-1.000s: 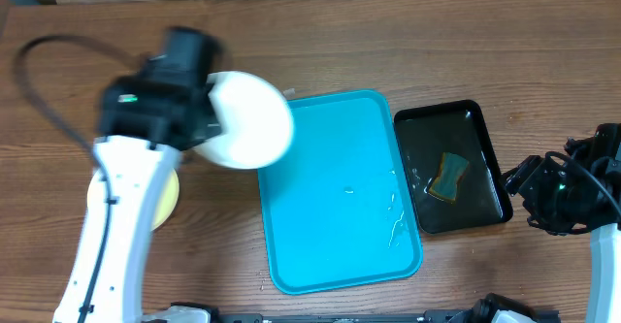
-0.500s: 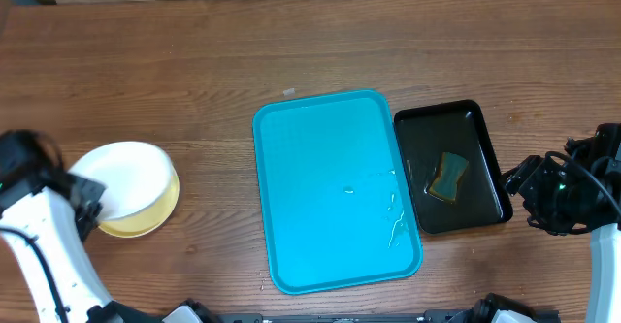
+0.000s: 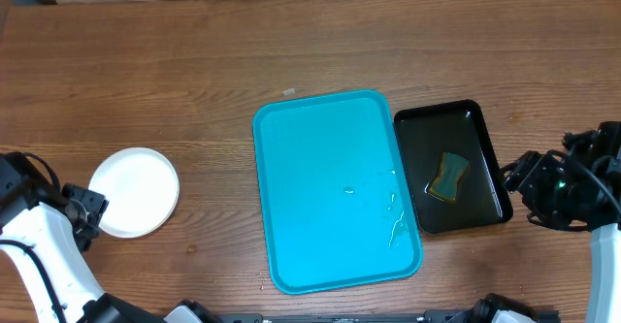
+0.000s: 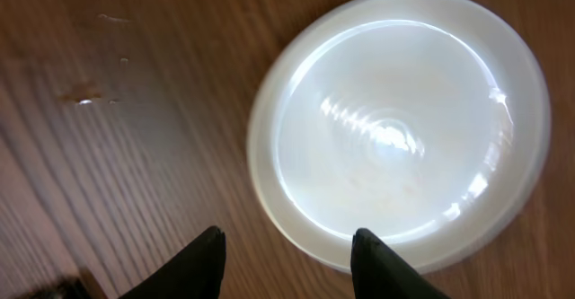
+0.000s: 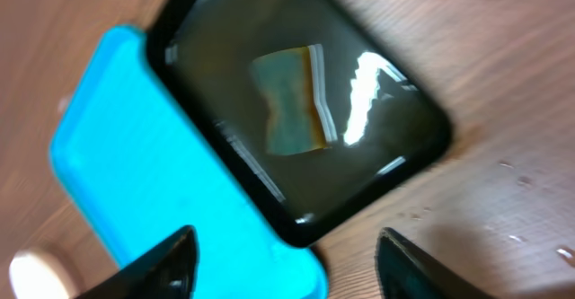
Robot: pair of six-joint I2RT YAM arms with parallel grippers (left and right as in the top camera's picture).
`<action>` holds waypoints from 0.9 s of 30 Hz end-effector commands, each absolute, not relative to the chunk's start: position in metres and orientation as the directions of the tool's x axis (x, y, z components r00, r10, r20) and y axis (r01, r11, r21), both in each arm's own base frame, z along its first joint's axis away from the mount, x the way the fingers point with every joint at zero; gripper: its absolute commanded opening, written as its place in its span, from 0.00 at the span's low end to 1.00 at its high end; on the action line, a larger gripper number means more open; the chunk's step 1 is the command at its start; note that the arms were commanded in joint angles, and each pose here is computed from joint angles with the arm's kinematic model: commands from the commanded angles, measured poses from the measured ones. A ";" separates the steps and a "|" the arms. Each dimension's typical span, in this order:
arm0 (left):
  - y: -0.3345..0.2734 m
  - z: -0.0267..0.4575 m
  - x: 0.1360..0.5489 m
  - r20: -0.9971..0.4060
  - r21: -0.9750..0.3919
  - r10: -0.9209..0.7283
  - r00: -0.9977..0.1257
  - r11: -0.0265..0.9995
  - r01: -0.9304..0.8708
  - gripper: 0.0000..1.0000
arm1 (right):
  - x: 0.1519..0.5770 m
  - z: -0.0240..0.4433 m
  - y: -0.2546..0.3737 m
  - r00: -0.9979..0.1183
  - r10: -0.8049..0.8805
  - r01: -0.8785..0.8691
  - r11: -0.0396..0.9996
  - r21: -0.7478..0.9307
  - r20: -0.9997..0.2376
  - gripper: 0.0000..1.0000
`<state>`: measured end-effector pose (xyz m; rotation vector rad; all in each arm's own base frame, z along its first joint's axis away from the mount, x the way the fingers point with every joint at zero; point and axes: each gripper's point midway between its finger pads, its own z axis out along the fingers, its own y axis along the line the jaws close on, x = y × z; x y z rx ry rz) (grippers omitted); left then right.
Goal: Clean dirty plates on tray and stack at the side
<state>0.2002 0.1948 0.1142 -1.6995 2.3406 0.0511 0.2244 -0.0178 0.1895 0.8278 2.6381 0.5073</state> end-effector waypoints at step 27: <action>-0.077 0.347 0.182 -0.747 -0.135 0.153 -0.647 0.918 0.373 1.00 | 0.191 0.305 0.127 -0.697 0.033 -0.460 0.745 0.483 -0.716 1.00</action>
